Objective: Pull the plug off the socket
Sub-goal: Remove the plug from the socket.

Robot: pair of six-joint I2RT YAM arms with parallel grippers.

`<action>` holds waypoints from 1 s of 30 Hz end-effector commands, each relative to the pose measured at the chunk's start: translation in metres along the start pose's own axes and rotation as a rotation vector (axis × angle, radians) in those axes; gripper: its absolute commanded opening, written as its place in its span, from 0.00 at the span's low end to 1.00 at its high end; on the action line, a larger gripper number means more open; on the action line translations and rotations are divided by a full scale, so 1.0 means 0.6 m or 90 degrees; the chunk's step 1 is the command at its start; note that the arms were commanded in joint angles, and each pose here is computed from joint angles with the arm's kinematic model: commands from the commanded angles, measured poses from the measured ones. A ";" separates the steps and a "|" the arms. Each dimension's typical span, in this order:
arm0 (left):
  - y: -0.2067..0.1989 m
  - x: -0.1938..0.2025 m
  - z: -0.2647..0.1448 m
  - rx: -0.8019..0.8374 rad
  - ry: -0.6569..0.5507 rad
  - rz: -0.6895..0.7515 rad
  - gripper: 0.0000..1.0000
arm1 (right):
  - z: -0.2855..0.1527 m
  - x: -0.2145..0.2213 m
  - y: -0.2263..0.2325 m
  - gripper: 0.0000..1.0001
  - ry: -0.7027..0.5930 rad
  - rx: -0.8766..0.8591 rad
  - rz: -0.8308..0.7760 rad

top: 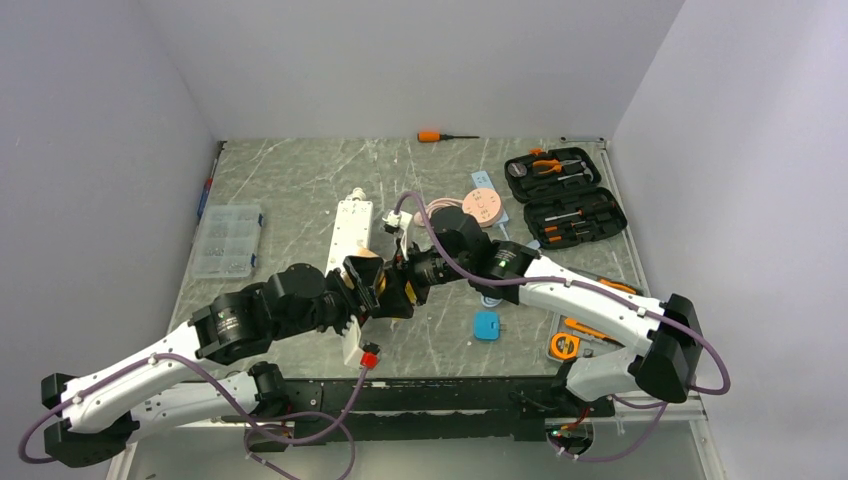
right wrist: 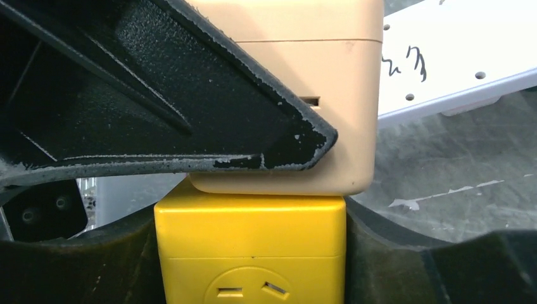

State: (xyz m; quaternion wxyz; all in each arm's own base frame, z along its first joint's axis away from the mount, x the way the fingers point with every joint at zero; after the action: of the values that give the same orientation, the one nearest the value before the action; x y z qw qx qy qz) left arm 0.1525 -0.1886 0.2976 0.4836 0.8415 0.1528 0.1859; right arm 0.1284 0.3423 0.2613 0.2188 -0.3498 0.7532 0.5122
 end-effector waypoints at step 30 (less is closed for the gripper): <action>0.014 0.047 -0.002 0.008 0.106 0.043 0.00 | -0.091 0.084 0.015 0.00 -0.018 0.055 0.096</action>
State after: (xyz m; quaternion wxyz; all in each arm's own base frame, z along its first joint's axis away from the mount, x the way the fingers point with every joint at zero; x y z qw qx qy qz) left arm 0.1490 -0.2205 0.2986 0.5064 0.8418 0.1013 0.1571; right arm 0.1119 0.3029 0.2598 0.2627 -0.3089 0.7620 0.5048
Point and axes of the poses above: each gripper's point midway between its finger pads, its own z axis out along the fingers, its own y axis along the line the jaws close on, x = y × z, the point moved 4 cm from there along -z, back along the fingers, and after that the axes turned 10 degrees about z, right-handed, at the moved point
